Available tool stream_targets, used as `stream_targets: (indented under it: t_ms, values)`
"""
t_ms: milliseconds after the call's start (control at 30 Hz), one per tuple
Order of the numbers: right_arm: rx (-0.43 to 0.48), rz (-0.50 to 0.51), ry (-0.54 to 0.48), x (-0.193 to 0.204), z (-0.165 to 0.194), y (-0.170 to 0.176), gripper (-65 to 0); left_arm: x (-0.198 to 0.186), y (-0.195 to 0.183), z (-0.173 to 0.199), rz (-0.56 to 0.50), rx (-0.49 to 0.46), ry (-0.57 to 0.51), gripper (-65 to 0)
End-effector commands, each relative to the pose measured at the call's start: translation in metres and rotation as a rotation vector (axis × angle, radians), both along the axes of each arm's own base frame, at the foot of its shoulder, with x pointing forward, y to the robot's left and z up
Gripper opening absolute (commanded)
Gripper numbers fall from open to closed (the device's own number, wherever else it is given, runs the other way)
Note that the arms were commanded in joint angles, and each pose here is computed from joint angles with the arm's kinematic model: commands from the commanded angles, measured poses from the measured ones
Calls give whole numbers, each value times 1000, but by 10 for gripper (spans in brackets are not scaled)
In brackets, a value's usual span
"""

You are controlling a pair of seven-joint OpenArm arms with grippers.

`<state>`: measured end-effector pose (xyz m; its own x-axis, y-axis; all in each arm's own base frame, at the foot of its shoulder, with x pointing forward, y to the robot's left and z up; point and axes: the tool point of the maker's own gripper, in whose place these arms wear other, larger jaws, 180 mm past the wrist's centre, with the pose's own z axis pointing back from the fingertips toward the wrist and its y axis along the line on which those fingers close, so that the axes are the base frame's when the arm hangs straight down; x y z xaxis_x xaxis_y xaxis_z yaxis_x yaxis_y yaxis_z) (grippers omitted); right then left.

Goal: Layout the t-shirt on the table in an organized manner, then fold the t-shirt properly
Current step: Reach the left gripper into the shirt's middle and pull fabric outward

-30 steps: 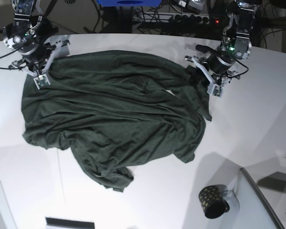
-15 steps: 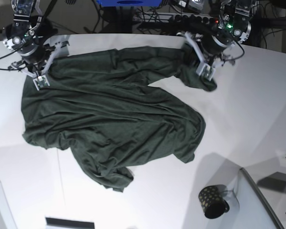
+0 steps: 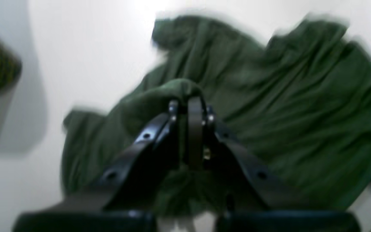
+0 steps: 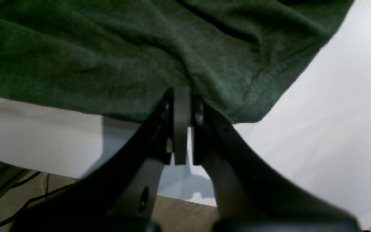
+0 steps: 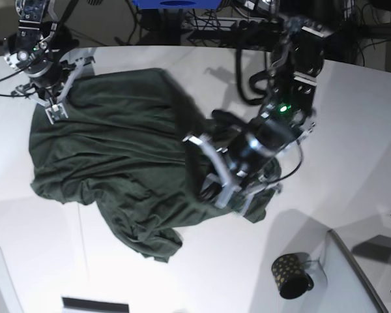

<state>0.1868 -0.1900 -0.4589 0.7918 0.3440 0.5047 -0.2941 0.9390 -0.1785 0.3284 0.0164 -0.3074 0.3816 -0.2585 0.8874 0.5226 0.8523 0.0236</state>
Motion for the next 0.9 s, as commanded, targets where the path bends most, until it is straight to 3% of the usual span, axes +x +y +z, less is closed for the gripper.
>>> stream_targets:
  t_ms: [0, 100, 200, 333, 367, 433, 500, 533, 700, 867]
  values:
    - [-4, -3, -29, 5, 6, -4, -635, 13, -17, 23, -24, -48, -65, -650]
    - [-4, -3, -26, 4, 6, -4, -635, 33, -45, 22, -56, -78, -48, -650]
    - [-3, -3, -25, 3, 5, -3, -635, 50, -64, -5, -61, -89, 45, -650]
    - [0, 2, -22, 2, 5, -1, -635, 60, -69, -29, -56, -80, 117, -650]
    - [0, 2, -22, 2, 5, -1, -635, 61, -67, -30, -50, -83, 121, -611]
    - [0, 4, -20, 2, 4, 0, -635, 63, -66, -26, -47, -91, 93, -448]
    - [0, 4, -20, 2, 4, 0, -635, 62, -54, -32, -38, -80, 88, -324]
    - [2, 5, -22, 2, 5, 1, -635, 59, -49, -37, -33, -69, 97, -299]
    - [2, 5, -31, 5, 6, 1, -635, 45, -10, -66, -1, 7, 143, -299]
    - [1, 7, -38, 8, 8, 1, -635, 25, 58, -75, 182, -22, 166, -298]
